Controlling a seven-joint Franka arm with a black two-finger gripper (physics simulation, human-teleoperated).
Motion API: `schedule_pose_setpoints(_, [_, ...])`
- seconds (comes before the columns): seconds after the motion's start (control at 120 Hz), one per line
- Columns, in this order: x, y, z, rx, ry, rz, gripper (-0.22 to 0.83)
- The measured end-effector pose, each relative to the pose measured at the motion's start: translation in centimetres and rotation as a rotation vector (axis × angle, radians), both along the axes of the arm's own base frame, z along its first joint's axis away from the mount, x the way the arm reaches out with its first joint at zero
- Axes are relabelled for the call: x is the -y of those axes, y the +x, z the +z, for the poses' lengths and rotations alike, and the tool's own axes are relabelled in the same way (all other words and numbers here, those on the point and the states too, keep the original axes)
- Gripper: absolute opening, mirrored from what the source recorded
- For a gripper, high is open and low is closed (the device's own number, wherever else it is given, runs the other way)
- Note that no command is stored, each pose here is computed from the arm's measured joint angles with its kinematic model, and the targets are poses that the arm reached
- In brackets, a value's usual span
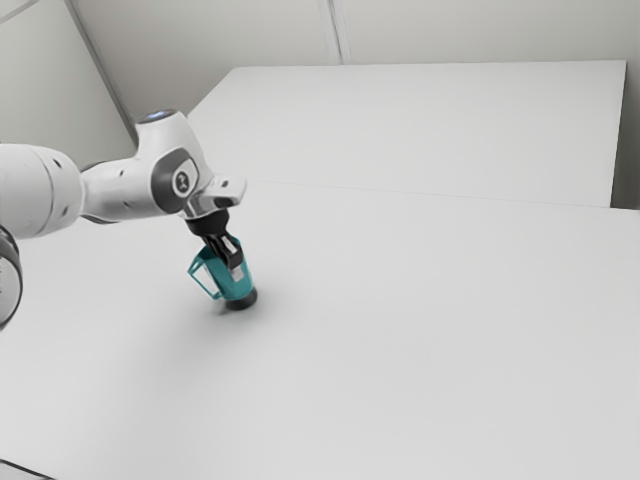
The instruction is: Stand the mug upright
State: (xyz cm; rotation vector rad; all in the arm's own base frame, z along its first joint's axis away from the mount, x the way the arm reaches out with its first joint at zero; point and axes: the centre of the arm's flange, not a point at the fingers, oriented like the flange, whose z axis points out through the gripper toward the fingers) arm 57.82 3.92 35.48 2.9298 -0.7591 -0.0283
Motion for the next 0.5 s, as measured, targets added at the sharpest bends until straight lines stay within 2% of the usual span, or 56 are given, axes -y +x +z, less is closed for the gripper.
schedule_pose_setpoints(0.283, [0.0, 0.4, -1.2, -0.006, 0.028, 0.006, -0.16])
schedule_pose_setpoints(0.5, [0.5, 0.4, -0.8, 0.0, 0.024, 0.003, 0.29])
